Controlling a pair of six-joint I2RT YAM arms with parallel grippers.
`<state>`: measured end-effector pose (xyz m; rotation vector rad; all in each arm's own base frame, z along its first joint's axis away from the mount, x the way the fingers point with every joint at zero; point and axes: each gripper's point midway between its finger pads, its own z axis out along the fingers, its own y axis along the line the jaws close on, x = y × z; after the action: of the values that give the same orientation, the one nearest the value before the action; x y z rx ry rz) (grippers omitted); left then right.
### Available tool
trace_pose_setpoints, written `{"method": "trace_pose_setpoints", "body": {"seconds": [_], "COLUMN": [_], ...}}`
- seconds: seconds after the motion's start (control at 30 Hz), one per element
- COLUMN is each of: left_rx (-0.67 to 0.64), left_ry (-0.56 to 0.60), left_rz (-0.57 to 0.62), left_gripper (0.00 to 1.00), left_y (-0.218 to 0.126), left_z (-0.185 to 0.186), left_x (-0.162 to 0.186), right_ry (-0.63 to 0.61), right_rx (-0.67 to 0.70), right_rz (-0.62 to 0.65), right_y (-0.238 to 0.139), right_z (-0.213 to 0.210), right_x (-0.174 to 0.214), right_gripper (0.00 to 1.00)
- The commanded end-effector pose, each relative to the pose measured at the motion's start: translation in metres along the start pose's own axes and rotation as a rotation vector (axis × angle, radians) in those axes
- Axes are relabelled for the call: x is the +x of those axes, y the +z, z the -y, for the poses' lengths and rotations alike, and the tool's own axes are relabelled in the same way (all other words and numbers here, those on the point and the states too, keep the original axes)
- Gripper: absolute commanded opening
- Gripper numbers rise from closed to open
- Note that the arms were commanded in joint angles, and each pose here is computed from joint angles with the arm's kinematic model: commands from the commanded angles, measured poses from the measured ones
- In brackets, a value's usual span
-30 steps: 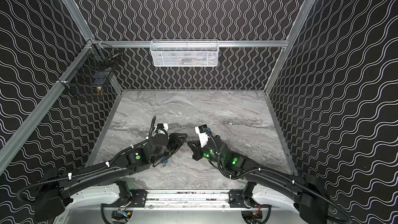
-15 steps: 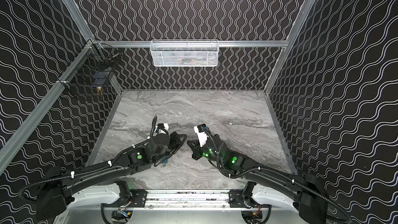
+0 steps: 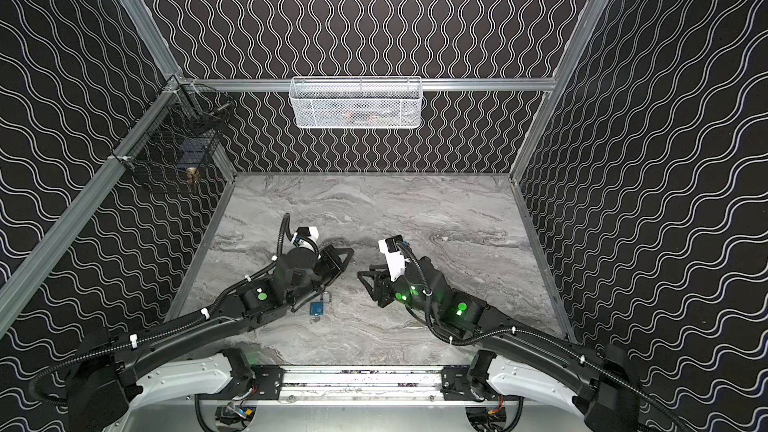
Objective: Unlock with the key
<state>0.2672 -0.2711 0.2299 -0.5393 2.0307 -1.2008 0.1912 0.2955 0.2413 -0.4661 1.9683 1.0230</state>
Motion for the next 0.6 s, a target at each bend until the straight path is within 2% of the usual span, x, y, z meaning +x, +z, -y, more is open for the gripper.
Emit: {"method": "trace_pose_setpoints", "body": {"seconds": [0.0, 0.1, 0.3, 0.57], "left_rx": [0.149, 0.23, 0.366, 0.425], "left_ry": [0.095, 0.165, 0.256, 0.293], "left_rz": [-0.046, -0.096, -0.074, -0.066], "left_gripper": [0.0, 0.0, 0.0, 0.0], "left_y": [0.002, 0.007, 0.002, -0.006], "left_z": [0.023, 0.033, 0.051, 0.063], "left_x": [-0.003, -0.009, -0.011, -0.012], "right_ry": [0.032, 0.068, 0.229, 0.234], "right_rx": [-0.054, -0.111, -0.259, -0.322], "right_rz": [-0.032, -0.059, -0.038, -0.028], "right_y": [-0.007, -0.011, -0.016, -0.006], "right_z": [-0.012, -0.023, -0.019, -0.008], "right_x": [-0.004, -0.014, -0.044, -0.057], "right_gripper": [0.53, 0.59, 0.61, 0.59]}}
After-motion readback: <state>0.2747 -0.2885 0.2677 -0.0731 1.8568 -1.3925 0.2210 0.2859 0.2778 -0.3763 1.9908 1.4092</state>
